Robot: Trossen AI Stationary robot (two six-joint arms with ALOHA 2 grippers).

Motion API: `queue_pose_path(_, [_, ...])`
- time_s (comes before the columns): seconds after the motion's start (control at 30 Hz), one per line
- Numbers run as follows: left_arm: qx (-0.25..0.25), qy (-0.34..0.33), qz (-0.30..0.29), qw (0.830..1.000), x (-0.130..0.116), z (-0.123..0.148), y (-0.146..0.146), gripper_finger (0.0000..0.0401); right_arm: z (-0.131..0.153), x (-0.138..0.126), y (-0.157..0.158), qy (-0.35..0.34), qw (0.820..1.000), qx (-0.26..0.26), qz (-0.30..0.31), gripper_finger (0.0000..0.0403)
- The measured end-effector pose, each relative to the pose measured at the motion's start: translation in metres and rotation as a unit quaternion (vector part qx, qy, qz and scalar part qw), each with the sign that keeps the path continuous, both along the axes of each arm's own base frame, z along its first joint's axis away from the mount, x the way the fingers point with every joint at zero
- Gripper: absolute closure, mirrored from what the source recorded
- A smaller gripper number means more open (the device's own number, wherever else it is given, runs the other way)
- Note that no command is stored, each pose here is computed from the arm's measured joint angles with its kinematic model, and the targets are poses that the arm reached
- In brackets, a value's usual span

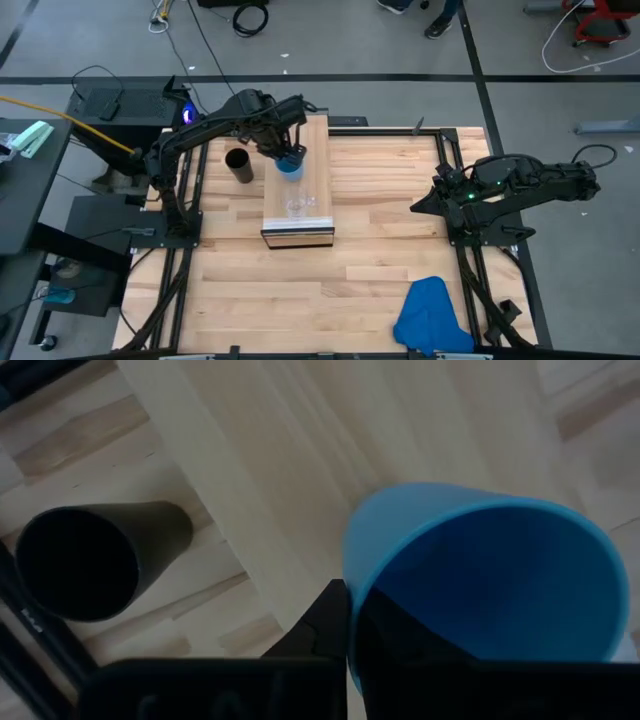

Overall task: Stack small to large cups/mugs on shelf
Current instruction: Put the blue cup on the shelf

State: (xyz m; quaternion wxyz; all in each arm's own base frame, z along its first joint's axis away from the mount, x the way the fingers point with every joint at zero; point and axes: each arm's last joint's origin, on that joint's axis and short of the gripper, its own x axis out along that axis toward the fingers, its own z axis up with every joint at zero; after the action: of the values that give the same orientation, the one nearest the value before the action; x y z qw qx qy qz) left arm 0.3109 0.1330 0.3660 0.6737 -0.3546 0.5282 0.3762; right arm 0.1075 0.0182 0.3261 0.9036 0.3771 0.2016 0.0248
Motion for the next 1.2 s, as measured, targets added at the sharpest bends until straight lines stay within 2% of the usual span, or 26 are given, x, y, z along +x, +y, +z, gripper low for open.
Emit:
queue_pose_path(0.27, [0.004,-0.015,-0.007,1.0,0.0036,0.0006,-0.0009,0.039,0.0,0.0,0.0,0.0,1.0,0.0,0.0,0.0387])
queue_pose_path(0.5, [0.006,-0.014,-0.017,1.0,0.0037,0.0007,-0.0007,0.0348,0.0,0.0,0.0,0.0,1.0,0.0,0.0,0.0387])
queue_pose_path(0.87, [0.009,-0.019,-0.017,1.0,0.0042,0.0009,0.0005,0.0358,0.0,0.0,0.0,0.0,1.0,0.0,0.0,0.0387])
queue_pose_path(1.2, [0.009,-0.02,-0.017,1.0,0.0044,0.001,0.0006,0.0335,0.0,0.0001,0.0,0.0,1.0,0.001,-0.001,0.0387])
